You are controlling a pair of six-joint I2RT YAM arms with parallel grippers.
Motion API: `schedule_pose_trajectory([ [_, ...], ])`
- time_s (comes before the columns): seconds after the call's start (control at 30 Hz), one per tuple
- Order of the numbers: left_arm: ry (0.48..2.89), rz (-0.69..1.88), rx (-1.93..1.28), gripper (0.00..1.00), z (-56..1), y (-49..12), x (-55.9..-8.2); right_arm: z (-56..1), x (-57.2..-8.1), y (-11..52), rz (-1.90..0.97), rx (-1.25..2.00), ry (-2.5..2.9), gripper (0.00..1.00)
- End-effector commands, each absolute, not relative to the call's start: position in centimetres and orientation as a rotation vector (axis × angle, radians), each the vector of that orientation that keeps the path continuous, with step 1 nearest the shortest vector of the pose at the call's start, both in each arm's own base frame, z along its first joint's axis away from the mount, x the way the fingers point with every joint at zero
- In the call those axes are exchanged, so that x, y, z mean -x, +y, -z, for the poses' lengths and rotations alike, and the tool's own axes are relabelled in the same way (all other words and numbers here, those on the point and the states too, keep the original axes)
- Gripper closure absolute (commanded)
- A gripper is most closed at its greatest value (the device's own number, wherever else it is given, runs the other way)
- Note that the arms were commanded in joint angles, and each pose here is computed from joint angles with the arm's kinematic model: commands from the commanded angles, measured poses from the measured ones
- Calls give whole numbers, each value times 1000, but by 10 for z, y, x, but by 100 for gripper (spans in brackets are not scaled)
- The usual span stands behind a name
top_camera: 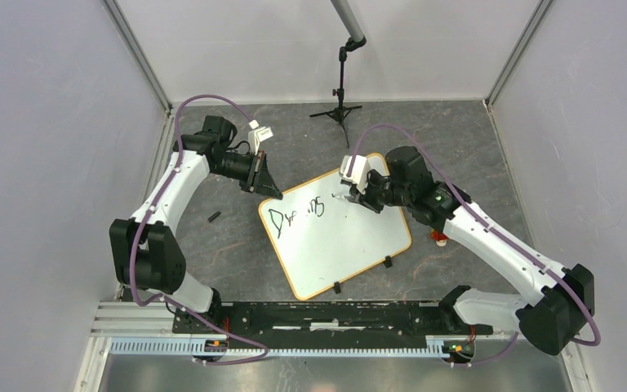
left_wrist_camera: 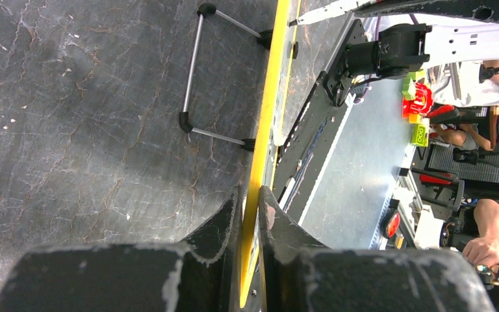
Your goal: Write a sentence on the whiteboard
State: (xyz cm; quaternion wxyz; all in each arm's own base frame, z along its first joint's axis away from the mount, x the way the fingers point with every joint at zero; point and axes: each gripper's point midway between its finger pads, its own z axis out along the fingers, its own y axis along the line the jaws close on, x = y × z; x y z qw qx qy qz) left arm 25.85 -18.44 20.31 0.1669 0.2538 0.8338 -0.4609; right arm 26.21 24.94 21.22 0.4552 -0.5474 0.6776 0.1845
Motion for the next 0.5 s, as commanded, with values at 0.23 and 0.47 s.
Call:
schedule_pose_trajectory([
  [0.23,2357,1273,-786,98,-201,-188,-261,-190,-244,243,-499,1383,1725,100],
  [0.47,2356,1273,-787,98,-202,-188,-261,-217,-262,249,-459,1316,1682,100],
])
